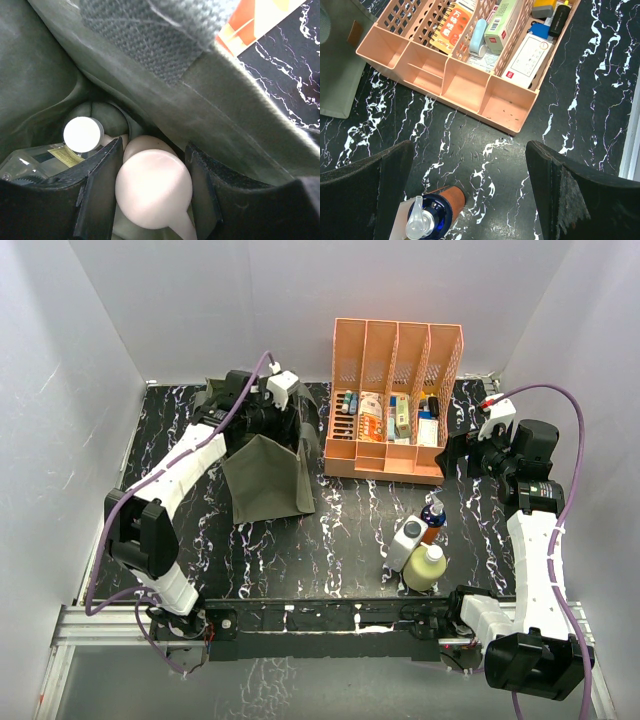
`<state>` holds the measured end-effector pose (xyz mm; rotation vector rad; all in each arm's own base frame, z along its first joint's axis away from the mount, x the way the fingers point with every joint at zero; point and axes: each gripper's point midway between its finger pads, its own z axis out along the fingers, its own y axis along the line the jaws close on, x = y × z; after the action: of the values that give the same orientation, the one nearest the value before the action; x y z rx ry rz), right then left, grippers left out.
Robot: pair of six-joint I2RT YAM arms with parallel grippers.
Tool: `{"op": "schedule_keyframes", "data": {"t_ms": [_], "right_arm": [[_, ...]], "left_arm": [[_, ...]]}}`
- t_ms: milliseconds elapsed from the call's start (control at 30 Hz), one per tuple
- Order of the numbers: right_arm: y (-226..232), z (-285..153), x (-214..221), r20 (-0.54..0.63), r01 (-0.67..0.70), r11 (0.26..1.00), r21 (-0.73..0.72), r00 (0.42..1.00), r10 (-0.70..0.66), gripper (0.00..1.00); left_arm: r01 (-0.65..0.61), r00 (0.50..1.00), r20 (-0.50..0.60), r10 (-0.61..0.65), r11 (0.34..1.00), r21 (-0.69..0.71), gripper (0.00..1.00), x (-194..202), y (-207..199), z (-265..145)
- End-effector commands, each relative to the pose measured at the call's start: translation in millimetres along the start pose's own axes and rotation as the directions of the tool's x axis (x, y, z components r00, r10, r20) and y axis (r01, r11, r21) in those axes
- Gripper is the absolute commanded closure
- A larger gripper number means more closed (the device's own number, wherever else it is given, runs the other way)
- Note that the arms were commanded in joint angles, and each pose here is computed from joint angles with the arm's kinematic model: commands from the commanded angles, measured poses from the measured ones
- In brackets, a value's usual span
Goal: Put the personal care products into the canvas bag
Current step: Place the care product in the canvas bag.
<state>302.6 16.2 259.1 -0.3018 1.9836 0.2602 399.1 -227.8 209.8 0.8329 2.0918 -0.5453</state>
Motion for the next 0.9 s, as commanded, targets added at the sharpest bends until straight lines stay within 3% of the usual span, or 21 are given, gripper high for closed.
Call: {"op": "schedule_keyframes", "data": {"t_ms": [0,333,867], "right_arm": [[-1,-5,-18,0.070,0.036,0.999,0.011,0.997,-0.037,0.01],[-1,-5,-18,0.070,0.036,0.999,0.010,0.997,-0.036,0.01],[0,-4,-18,0.068,0.035,0.999,0.006,0.997,-0.036,0.01]], "left_arm": [[-0.069,0.987,0.148,0.065,0.997,0.022,1.00,-37,-9,-12],[-0.060,0.990,0.134,0.049,0.995,0.079,1.00,-25,-17,-4],[-0.043,0.965,0.261,0.035,0.999,0.027,1.00,-62,-17,-28]]}}
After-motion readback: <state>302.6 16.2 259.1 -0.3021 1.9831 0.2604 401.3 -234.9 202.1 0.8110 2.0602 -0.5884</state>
